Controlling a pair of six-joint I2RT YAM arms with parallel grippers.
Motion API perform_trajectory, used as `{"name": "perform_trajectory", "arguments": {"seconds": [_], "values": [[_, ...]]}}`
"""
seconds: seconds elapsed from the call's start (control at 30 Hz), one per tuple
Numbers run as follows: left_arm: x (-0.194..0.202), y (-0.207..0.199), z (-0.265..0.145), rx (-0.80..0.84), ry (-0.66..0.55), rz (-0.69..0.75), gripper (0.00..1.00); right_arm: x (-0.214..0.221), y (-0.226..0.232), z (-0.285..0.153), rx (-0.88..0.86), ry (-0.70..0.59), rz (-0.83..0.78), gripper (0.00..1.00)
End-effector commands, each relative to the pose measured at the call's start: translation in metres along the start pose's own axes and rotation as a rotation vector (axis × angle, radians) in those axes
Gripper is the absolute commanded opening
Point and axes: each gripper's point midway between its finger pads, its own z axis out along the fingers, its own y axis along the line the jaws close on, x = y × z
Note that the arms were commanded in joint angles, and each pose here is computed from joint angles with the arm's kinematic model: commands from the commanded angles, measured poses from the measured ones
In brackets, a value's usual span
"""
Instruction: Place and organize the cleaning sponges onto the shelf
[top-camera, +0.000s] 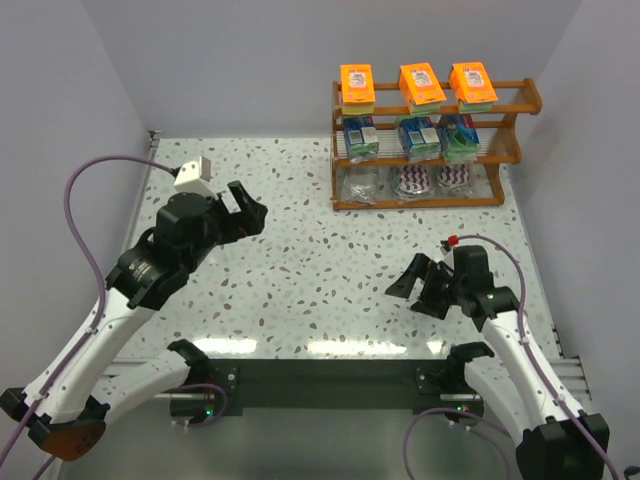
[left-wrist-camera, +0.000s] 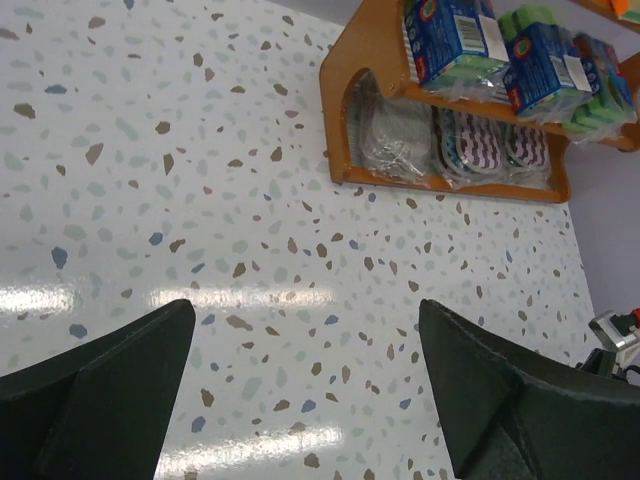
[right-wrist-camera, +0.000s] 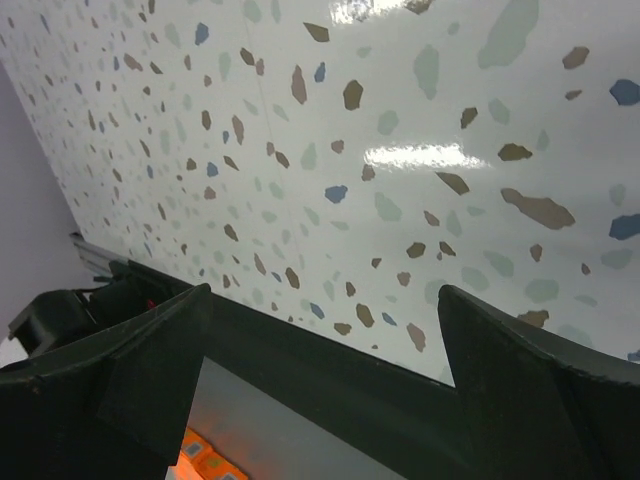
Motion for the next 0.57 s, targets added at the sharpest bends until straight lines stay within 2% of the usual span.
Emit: {"name": "perform_trajectory", "arguments": {"seconds": [0.0,0.23,0.53], "values": [[-0.040,-0.019,-0.013,0.067,-0.102,0.051,1.00,0.014,-0.018,-0.007,0.073,0.038,-0.030,0.98],[-0.054,-0.046,-0.029,0.207,-0.125,0.069,1.00,0.010,-0.015,-0.008,0.076,0.031,-0.030,0.98],[-0.061,-0.058,-0.040,0.282,-0.149,0.096,1.00,0.008,-0.010,-0.009,0.060,0.027,-0.045,0.98]]}}
